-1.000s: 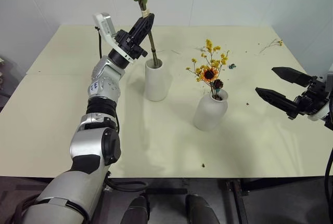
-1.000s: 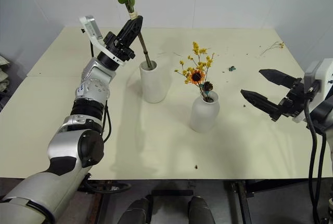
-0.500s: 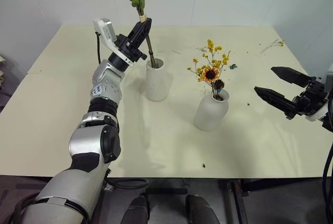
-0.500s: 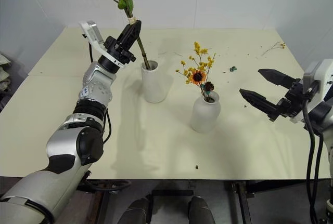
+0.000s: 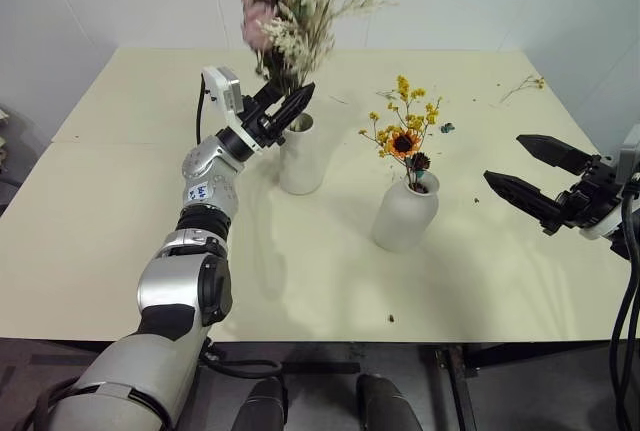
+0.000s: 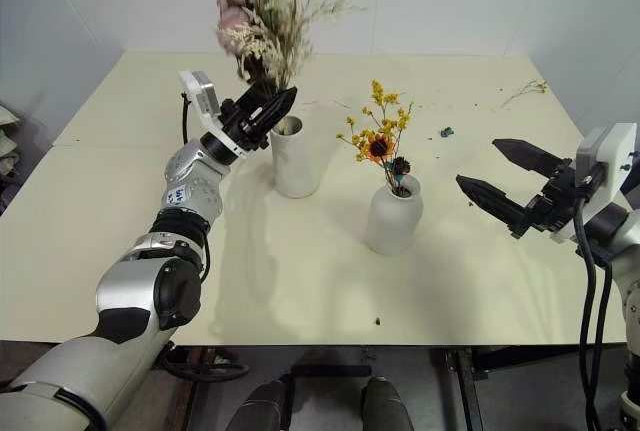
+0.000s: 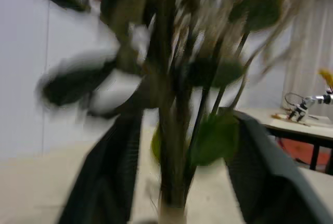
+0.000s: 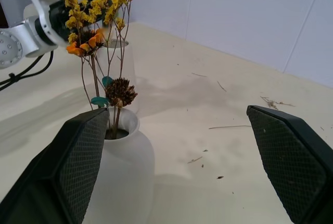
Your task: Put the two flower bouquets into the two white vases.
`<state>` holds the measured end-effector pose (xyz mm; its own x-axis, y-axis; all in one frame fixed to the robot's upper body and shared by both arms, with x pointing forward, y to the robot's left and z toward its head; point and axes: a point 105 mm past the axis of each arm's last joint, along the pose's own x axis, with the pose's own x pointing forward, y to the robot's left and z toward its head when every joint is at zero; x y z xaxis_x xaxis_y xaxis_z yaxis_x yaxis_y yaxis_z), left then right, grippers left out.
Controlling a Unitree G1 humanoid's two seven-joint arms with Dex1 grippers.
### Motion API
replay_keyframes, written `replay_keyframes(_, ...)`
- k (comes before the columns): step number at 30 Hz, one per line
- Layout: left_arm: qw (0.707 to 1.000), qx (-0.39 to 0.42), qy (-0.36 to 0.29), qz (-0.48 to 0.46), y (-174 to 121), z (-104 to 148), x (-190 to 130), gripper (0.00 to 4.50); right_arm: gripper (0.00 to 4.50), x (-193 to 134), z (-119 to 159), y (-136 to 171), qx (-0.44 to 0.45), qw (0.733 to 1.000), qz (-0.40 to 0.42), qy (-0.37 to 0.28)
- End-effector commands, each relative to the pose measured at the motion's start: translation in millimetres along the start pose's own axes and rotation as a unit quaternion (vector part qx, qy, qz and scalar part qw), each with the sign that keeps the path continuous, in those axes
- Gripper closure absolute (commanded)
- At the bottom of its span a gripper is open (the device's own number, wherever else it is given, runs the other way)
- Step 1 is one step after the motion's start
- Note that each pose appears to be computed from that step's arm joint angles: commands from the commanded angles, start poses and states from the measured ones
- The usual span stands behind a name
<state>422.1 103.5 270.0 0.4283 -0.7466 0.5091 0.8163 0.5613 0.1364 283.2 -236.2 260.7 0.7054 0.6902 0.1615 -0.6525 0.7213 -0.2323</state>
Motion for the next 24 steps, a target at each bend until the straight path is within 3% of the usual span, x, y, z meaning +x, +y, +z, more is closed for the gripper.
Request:
replay_keyframes(1,0.999,0.041,0.021,-0.016,5.7,12.9,-10.2,0.63,0.0,-4.3,16.0,2.3,-0.024,0.999,0.001,-0.023)
replay_keyframes(3,0.997,0.061,0.05,-0.002,15.1,14.4,-22.5,0.01,0.0,-4.9,15.6,1.7,-0.024,0.999,0.002,-0.021)
replay_keyframes(8,0.983,0.106,0.151,0.018,35.4,15.2,-62.2,0.01,0.0,-4.6,13.7,-0.2,-0.023,1.0,0.013,-0.012)
replay_keyframes(12,0.971,0.134,0.2,-0.015,37.2,33.5,-94.4,0.01,0.0,-6.4,19.3,-2.6,-0.03,0.999,0.029,-0.011)
replay_keyframes(17,0.963,0.121,0.223,-0.095,11.3,70.0,-113.3,0.01,0.0,-10.4,28.9,-3.2,-0.054,0.996,0.065,0.016)
replay_keyframes(24,0.947,0.088,0.287,-0.113,-27.0,72.1,-146.7,0.01,0.0,-6.1,5.9,-27.2,-0.067,0.993,0.077,0.06)
